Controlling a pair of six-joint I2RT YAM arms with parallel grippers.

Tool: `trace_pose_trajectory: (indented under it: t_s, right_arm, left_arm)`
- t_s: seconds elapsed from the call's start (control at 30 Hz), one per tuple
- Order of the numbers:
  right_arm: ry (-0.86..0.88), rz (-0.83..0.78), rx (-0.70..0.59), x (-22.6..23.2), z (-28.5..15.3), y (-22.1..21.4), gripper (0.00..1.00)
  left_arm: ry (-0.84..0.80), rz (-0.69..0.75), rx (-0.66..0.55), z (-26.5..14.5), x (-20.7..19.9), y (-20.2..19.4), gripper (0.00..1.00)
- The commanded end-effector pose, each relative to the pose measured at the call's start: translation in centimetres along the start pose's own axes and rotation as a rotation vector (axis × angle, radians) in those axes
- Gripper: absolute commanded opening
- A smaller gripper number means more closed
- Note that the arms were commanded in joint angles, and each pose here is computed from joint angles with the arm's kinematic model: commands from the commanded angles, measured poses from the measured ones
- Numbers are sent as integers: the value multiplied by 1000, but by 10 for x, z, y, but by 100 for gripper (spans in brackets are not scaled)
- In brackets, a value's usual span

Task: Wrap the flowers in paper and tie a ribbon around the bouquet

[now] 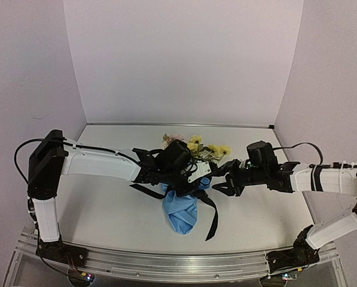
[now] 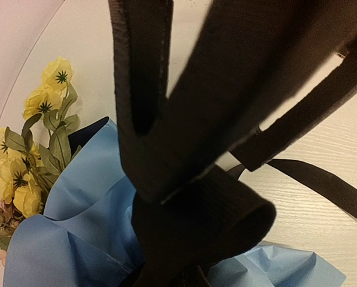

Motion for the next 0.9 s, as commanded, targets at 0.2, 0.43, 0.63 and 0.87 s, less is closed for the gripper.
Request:
trace_pose_trajectory:
  t_s: [0.2, 0.43, 0.63, 0.87]
  right_arm:
    - [148, 33, 93, 28, 7, -9, 27]
    - [135, 41, 92, 23, 10, -7, 0]
    - [90, -34, 58, 14, 6, -6, 0]
    - [-41, -229, 25, 6, 2, -15, 0]
  left_arm:
    - [-40, 98, -23, 7, -24, 10, 5]
    - [0, 70, -3, 6, -19, 10, 7]
    - [23, -91, -63, -14, -6, 20, 41]
    - [-96, -327, -264, -74, 22, 38, 57]
Point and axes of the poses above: each gripper's point midway between its finger pads, its own z axis out along the fingers, its own x axis along the line the jaws close on, y = z × x, the point moved 4 cm from there along -z, back along the fingers, and after that the axes turned 11 degrees about z, right-handed, at the moved point
